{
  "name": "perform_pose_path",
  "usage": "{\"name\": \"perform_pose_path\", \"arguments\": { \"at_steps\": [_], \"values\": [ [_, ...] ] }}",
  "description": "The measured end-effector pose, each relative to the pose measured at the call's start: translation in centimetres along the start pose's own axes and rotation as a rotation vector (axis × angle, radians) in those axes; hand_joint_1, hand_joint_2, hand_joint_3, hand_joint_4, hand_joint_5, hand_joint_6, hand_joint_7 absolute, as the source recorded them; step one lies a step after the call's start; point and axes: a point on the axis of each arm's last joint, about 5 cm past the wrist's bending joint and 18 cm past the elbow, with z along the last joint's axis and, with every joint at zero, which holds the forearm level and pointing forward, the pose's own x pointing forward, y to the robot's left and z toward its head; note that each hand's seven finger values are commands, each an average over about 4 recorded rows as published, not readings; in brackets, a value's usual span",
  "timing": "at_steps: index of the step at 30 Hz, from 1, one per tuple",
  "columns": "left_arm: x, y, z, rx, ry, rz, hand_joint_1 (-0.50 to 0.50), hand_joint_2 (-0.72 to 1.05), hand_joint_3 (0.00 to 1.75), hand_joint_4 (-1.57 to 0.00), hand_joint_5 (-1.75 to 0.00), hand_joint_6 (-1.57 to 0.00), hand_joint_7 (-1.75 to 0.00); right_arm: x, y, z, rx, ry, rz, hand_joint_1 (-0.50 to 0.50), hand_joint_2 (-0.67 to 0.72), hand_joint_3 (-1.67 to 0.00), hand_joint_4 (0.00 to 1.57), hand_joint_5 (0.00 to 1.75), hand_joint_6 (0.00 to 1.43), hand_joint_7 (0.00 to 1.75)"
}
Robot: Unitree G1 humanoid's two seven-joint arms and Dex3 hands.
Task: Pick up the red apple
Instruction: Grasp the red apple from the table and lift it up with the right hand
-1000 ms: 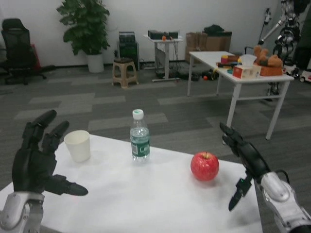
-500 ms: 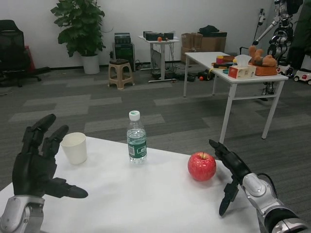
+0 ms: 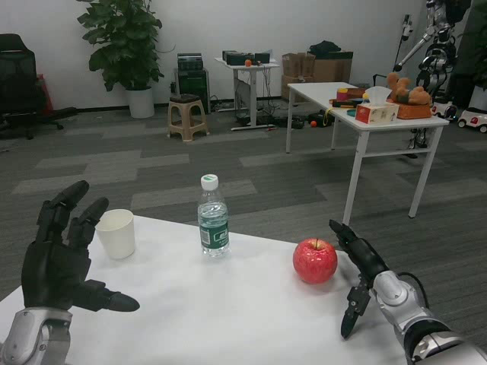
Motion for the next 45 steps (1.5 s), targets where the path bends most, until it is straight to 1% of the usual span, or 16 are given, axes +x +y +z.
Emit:
{"name": "perform_pose_path", "arguments": {
  "at_steps": [2, 4, 6, 8, 10, 12, 16, 17, 19, 21, 25, 27, 29, 31, 33, 45],
  "values": [
    [0.0, 0.0, 0.0, 0.0, 0.003, -0.001, -0.48, -0.19, 0.0, 0.0, -0.72, 0.0, -0.77, 0.2, 0.2, 0.1, -0.007, 0.018, -0.007, -0.46, 0.47, 0.0, 0.0, 0.0, 0.0, 0.0],
    [0.0, 0.0, -0.1, 0.0, 0.004, -0.002, -0.48, -0.19, 0.0, 0.0, -0.67, 0.0, -0.77, 0.3, 0.4, 0.1, -0.011, 0.04, -0.02, -0.46, 0.47, 0.0, 0.0, 0.0, 0.0, 0.0],
    [-0.1, -0.1, -0.1, 0.0, 0.006, -0.003, -0.48, -0.19, 0.0, 0.0, -0.67, 0.0, -0.77, 0.4, 0.6, 0.1, -0.014, 0.056, -0.028, -0.46, 0.47, 0.0, 0.0, 0.0, 0.0, 0.0],
    [-0.1, -0.1, -0.2, -0.001, 0.009, -0.005, -0.48, -0.19, 0.0, 0.0, -0.72, 0.0, -0.77, 0.5, 0.9, 0.2, -0.026, 0.07, -0.031, -0.46, 0.47, 0.0, 0.0, 0.0, 0.0, 0.0],
    [-0.1, -0.1, -0.2, -0.001, 0.011, -0.007, -0.48, -0.19, 0.0, 0.0, -0.72, 0.0, -0.77, 0.7, 1.2, 0.4, -0.038, 0.084, -0.037, -0.46, 0.47, 0.0, 0.0, 0.0, 0.0, 0.0],
    [-0.1, -0.1, -0.2, -0.001, 0.012, -0.007, -0.48, -0.19, 0.0, 0.0, -0.72, 0.0, -0.77, 0.8, 1.4, 0.5, -0.043, 0.095, -0.04, -0.46, 0.44, 0.0, 0.0, 0.0, 0.0, 0.0],
    [-0.1, -0.1, -0.2, -0.001, 0.013, -0.008, -0.48, -0.19, 0.0, 0.0, -0.69, 0.0, -0.77, 1.0, 1.9, 0.7, -0.058, 0.104, -0.046, -0.46, 0.44, 0.0, 0.0, 0.0, 0.0, 0.0],
    [-0.1, -0.2, -0.3, -0.001, 0.014, -0.009, -0.48, -0.19, 0.0, 0.0, -0.69, 0.0, -0.77, 1.1, 2.0, 0.7, -0.064, 0.105, -0.05, -0.46, 0.42, 0.0, 0.0, 0.0, 0.0, 0.0],
    [-0.2, -0.2, -0.3, -0.001, 0.016, -0.01, -0.48, -0.19, 0.0, 0.0, -0.72, 0.0, -0.77, 1.1, 2.2, 0.8, -0.073, 0.106, -0.058, -0.48, 0.44, 0.0, 0.0, 0.0, 0.0, 0.0],
    [-0.2, -0.2, -0.3, -0.001, 0.016, -0.011, -0.48, -0.19, 0.0, 0.0, -0.69, 0.0, -0.77, 1.2, 2.3, 0.9, -0.08, 0.11, -0.065, -0.48, 0.47, 0.0, 0.0, 0.0, 0.0, 0.0],
    [-0.2, -0.2, -0.3, -0.002, 0.016, -0.012, -0.48, -0.19, 0.0, 0.0, -0.72, 0.0, -0.77, 1.3, 2.5, 1.1, -0.093, 0.115, -0.062, -0.46, 0.47, 0.0, 0.0, 0.0, 0.0, 0.0],
    [-0.2, -0.3, -0.3, -0.003, 0.015, -0.012, -0.48, -0.19, 0.0, 0.0, -0.72, 0.0, -0.77, 1.4, 2.6, 1.2, -0.102, 0.115, -0.058, -0.46, 0.47, 0.0, 0.0, 0.0, 0.0, 0.0],
    [-0.2, -0.3, -0.3, -0.004, 0.015, -0.011, -0.48, -0.19, 0.0, 0.0, -0.72, 0.0, -0.77, 1.5, 2.7, 1.3, -0.11, 0.112, -0.051, -0.46, 0.47, -0.04, 0.0, 0.0, 0.0, 0.0],
    [-0.2, -0.3, -0.4, -0.005, 0.015, -0.011, -0.48, -0.19, 0.0, 0.0, -0.72, 0.0, -0.77, 1.5, 2.8, 1.4, -0.12, 0.107, -0.043, -0.46, 0.47, -0.04, 0.0, 0.0, 0.0, 0.0],
    [-0.2, -0.4, -0.4, -0.006, 0.016, -0.012, -0.48, -0.19, 0.0, 0.0, -0.72, 0.0, -0.77, 1.6, 2.9, 1.5, -0.131, 0.103, -0.035, -0.46, 0.47, 0.0, 0.0, 0.0, 0.0, 0.0],
    [-0.2, -0.4, -0.4, -0.008, 0.016, -0.014, -0.48, -0.19, 0.0, 0.0, -0.72, 0.0, -0.77, 2.1, 3.7, 2.4, -0.208, 0.062, 0.009, -0.47, 0.47, 0.0, 0.0, 0.0, 0.0, 0.0]
  ]
}}
